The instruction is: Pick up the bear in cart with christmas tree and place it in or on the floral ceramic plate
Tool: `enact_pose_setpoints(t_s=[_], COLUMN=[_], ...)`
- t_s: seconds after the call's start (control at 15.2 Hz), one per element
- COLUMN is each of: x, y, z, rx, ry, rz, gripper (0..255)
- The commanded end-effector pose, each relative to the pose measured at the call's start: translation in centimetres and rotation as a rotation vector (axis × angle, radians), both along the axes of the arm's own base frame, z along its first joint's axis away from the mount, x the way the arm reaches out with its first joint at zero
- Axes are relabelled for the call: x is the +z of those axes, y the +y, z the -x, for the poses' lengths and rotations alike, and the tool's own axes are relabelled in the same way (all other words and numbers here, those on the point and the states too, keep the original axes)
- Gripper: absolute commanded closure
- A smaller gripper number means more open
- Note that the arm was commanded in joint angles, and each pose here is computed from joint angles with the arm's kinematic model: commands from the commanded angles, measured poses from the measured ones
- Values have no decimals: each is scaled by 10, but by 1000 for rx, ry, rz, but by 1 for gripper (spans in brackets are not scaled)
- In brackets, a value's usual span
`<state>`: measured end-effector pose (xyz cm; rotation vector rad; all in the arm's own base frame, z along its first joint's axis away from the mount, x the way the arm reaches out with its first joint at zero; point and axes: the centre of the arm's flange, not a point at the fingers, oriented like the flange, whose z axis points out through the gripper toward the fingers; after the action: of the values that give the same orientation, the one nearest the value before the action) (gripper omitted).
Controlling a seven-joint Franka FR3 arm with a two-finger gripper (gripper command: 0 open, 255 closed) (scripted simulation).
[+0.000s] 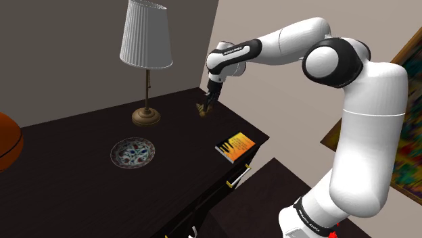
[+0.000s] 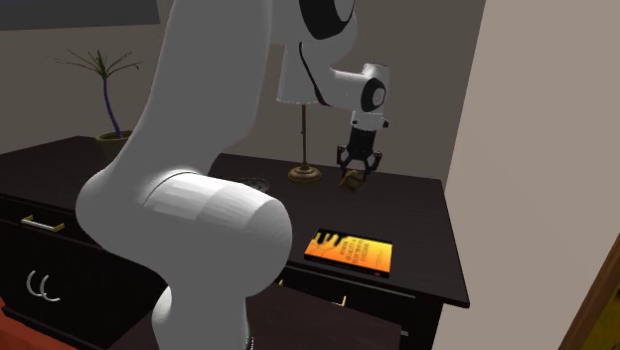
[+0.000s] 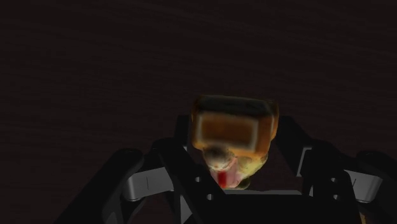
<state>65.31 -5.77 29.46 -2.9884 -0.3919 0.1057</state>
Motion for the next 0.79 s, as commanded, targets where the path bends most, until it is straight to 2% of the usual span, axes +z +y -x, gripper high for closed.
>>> enact_pose_setpoints(t_s=[0.0,0.73], x=[2,-2], y=[26,171], z=[3,15], rx=[-1,-1], ry=[0,0], rz=[0,0], gripper=[255,255])
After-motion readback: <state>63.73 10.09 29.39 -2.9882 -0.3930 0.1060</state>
